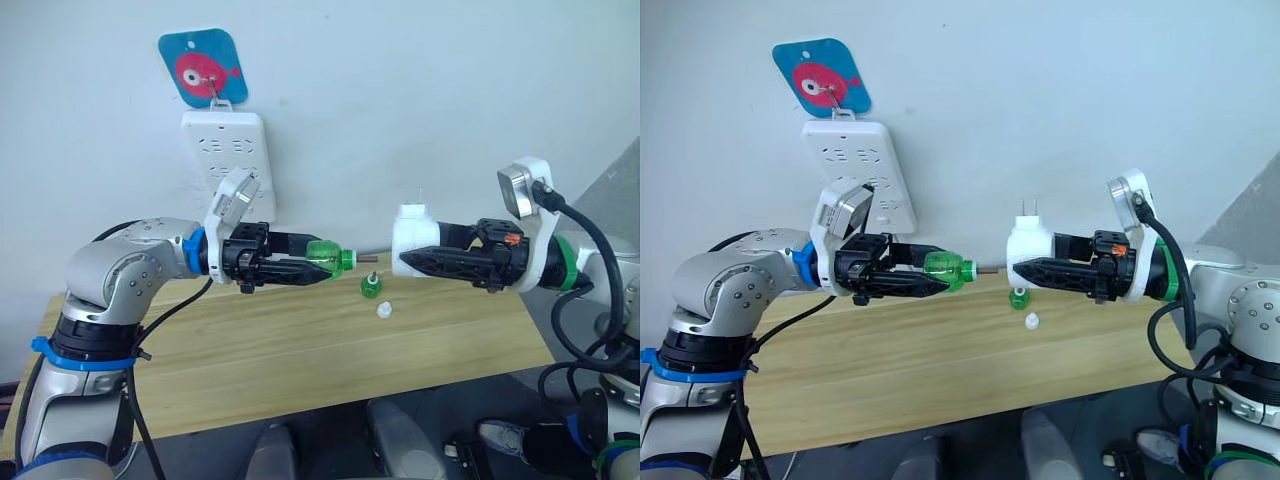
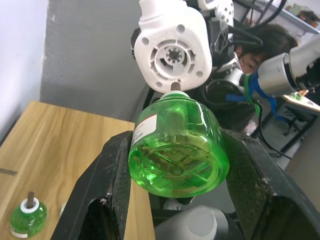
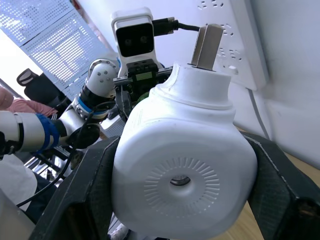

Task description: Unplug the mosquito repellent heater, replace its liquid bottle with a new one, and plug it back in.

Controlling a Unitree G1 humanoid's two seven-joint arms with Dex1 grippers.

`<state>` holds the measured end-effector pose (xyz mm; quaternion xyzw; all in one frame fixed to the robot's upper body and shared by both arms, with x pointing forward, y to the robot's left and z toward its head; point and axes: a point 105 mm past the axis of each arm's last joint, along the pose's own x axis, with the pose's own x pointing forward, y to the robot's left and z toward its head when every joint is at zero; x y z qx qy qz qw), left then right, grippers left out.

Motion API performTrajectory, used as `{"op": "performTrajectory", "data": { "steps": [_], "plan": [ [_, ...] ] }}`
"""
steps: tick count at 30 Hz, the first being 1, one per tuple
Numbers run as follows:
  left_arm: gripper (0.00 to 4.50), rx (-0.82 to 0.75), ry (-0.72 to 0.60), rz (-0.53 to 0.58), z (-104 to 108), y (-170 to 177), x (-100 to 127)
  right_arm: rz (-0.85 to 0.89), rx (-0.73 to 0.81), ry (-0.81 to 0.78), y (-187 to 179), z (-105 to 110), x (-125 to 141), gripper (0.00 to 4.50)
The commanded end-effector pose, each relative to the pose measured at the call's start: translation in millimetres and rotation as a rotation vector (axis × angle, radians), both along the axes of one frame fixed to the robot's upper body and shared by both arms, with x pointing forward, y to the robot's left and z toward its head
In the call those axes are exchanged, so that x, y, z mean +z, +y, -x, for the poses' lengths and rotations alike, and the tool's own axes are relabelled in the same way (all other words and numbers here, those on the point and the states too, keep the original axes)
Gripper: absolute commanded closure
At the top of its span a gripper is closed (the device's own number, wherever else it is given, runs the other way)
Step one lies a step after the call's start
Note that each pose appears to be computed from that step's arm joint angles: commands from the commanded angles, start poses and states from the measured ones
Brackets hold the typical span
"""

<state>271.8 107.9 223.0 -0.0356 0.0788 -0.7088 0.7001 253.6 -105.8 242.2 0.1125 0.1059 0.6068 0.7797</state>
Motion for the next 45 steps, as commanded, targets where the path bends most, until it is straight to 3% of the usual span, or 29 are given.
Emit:
{"op": "performTrajectory", "data": {
  "steps": [1,22,27,35,45],
  "plan": [
    [2.22,-0.009,-0.056,0.028,4,-1,16,-0.022,0.024,-0.035,7,4,6,1.39],
    [2.22,-0.028,-0.050,0.015,9,-6,11,-0.013,0.094,-0.038,28,5,2,1.39],
    [2.22,-0.044,-0.071,-0.038,10,-3,3,-0.025,0.098,-0.027,29,3,3,1.39],
    [2.22,0.014,-0.091,-0.013,0,-2,3,-0.030,0.150,0.026,24,11,4,1.39],
    [2.22,-0.025,-0.061,-0.002,8,-3,10,0.008,0.065,0.010,21,-3,-5,1.39]
  ]
}}
